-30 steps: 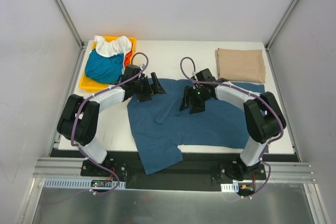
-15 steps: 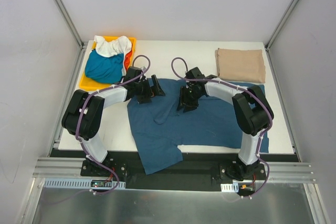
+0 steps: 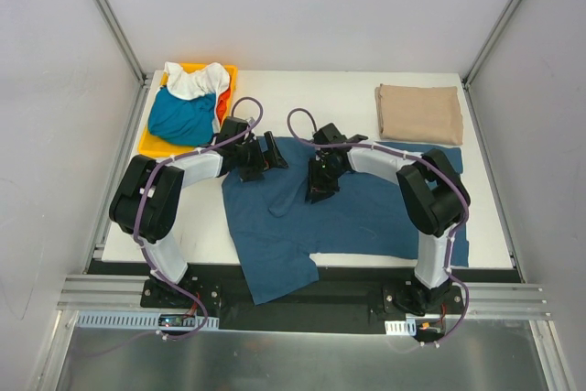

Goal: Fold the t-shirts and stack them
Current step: Fold the tshirt

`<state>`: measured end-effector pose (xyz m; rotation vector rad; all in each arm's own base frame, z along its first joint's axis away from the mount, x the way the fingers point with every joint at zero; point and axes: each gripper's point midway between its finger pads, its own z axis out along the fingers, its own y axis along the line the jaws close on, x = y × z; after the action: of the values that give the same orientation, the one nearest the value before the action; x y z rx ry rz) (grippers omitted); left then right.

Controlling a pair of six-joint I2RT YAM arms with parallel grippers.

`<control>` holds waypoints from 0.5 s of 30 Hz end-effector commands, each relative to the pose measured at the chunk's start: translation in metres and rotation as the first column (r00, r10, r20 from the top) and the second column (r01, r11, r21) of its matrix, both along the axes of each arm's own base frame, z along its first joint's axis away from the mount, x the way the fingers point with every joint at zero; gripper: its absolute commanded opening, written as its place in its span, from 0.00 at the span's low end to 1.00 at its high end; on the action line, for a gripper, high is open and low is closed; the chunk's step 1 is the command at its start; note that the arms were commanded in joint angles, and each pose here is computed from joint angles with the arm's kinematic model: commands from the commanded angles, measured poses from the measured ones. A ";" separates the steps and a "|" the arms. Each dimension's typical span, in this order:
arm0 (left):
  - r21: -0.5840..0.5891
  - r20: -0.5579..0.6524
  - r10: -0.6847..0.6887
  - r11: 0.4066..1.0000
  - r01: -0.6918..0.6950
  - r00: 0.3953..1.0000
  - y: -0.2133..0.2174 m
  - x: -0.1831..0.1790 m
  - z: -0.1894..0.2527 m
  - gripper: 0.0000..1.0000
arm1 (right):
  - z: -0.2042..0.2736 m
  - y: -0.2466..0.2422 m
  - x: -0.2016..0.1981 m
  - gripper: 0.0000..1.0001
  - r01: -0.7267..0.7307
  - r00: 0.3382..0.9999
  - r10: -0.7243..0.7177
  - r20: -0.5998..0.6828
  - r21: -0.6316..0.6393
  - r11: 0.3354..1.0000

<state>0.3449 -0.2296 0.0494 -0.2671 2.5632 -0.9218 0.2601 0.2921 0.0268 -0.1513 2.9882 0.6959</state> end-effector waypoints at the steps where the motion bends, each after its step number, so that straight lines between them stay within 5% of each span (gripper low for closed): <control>1: 0.029 0.015 0.008 1.000 -0.008 1.000 0.007 0.002 -0.007 0.99 | 0.003 0.001 0.009 0.24 0.033 0.999 -0.033 0.013 -0.014 0.999; 4: 0.035 0.013 0.013 0.999 -0.014 1.000 0.008 0.002 -0.009 0.99 | 0.003 0.001 0.010 0.01 0.042 0.999 -0.042 0.009 -0.014 0.999; 15: 0.064 -0.002 0.043 0.997 -0.043 0.999 0.019 0.005 -0.018 0.99 | 0.025 -0.016 -0.013 0.01 0.033 0.999 -0.035 -0.035 -0.057 0.998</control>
<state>0.3484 -0.2263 0.0483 -0.2795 2.5550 -0.9111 0.2543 0.2812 0.0211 -0.1001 3.0381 0.6120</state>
